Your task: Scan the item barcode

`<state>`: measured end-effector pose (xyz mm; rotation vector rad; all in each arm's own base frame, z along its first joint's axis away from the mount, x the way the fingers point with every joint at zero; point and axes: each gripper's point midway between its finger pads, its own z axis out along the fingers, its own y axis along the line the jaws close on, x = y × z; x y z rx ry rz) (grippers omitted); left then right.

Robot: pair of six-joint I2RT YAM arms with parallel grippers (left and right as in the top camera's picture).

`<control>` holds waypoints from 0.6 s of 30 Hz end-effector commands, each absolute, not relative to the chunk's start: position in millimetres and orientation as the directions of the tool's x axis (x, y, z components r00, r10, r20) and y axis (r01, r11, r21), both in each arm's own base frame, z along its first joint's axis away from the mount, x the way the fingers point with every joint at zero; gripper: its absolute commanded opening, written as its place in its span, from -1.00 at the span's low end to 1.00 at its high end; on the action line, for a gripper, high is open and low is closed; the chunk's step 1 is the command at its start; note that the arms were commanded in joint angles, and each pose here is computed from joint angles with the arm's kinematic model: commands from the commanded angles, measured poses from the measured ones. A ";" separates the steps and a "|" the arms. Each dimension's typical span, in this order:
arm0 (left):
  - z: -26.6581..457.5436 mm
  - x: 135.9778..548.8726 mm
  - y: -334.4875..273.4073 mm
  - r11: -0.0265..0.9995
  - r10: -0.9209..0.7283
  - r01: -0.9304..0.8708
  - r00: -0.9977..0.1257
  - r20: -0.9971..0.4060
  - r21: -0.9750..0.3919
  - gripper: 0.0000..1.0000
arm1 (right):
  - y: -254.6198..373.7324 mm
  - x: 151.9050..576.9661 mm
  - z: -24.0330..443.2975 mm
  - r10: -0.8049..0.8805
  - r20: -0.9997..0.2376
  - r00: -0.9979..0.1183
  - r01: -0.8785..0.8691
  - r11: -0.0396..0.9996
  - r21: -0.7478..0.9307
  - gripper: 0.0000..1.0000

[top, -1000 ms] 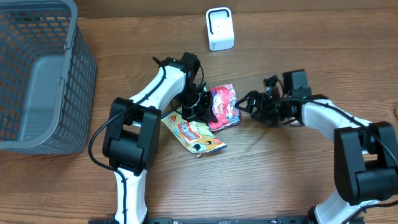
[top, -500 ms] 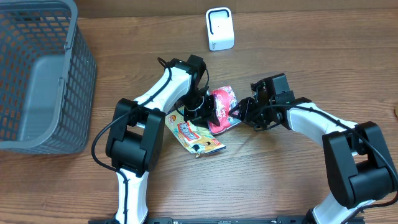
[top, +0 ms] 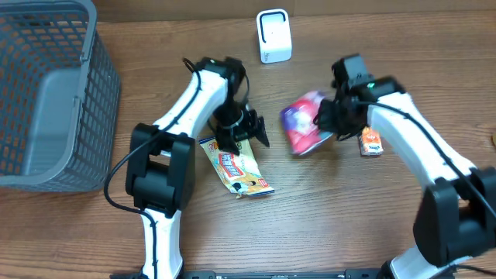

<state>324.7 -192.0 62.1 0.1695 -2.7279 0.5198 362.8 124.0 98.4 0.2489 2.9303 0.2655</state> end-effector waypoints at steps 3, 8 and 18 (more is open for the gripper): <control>67.5 346.1 -188.3 0.922 -0.042 -0.151 -0.954 0.296 -0.356 0.51 | 57.7 379.8 187.4 0.144 -0.510 -0.848 0.302 0.923 -0.240 -0.93; 67.3 346.0 -187.8 0.923 -0.040 -0.149 -0.954 0.296 -0.355 0.51 | 58.8 362.6 168.1 0.145 -0.514 -0.845 0.359 0.866 -0.347 -0.92; 63.6 346.2 -180.7 0.942 -0.044 -0.134 -0.958 0.282 -0.307 0.57 | 88.4 329.9 102.4 0.071 -0.391 -0.918 0.265 0.844 -0.467 -0.92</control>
